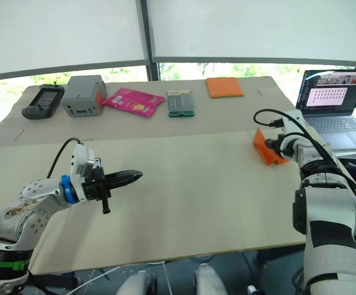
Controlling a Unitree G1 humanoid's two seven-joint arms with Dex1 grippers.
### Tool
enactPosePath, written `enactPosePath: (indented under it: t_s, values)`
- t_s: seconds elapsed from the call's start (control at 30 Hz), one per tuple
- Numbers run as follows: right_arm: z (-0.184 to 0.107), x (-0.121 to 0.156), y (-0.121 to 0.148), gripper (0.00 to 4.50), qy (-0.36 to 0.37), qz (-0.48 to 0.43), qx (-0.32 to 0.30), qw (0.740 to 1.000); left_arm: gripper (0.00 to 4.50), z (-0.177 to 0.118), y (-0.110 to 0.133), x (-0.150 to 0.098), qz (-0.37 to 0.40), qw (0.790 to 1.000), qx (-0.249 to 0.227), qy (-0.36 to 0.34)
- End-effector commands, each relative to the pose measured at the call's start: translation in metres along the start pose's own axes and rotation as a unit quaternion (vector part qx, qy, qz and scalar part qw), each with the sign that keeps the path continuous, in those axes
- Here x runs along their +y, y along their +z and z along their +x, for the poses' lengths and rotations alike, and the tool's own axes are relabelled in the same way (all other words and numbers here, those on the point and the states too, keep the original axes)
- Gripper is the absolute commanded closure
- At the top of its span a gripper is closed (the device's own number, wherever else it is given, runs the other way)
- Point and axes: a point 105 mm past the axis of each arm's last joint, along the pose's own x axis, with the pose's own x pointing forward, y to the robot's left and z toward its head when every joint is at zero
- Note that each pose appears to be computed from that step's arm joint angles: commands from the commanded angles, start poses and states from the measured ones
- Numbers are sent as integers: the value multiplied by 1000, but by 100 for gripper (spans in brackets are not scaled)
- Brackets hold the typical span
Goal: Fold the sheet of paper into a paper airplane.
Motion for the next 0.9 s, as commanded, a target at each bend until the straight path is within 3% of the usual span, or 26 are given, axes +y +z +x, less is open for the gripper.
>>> enactPosePath:
  t_s: [0.03,0.13,0.27,0.33,0.4,0.5,0.63,0.73,0.9]
  values:
    - [-11,-7,41,114,1,-21,-49,999,450,-1,10,-1,26,1000,-6,-10]
    - [-22,-2,72,10,40,-55,-81,994,450,-2,10,0,27,1000,-1,-12]
    - [-35,20,90,4,143,-62,-112,981,450,-8,8,3,23,1000,8,0]
    - [-46,40,81,4,220,-47,-111,968,450,-13,2,7,-3,999,24,21]
    - [-72,77,65,4,326,-68,-145,932,450,-21,-6,12,-45,997,34,47]
    - [-109,117,34,4,405,-116,-170,891,450,-30,-18,17,-40,994,64,75]
    - [-138,148,-7,4,426,-159,-173,874,450,-39,-35,26,-1,987,102,123]
    - [-136,158,-42,4,396,-192,-167,882,450,-43,-50,23,10,982,107,154]
    - [-130,164,-60,4,369,-177,-173,896,450,-44,-62,16,28,977,99,185]
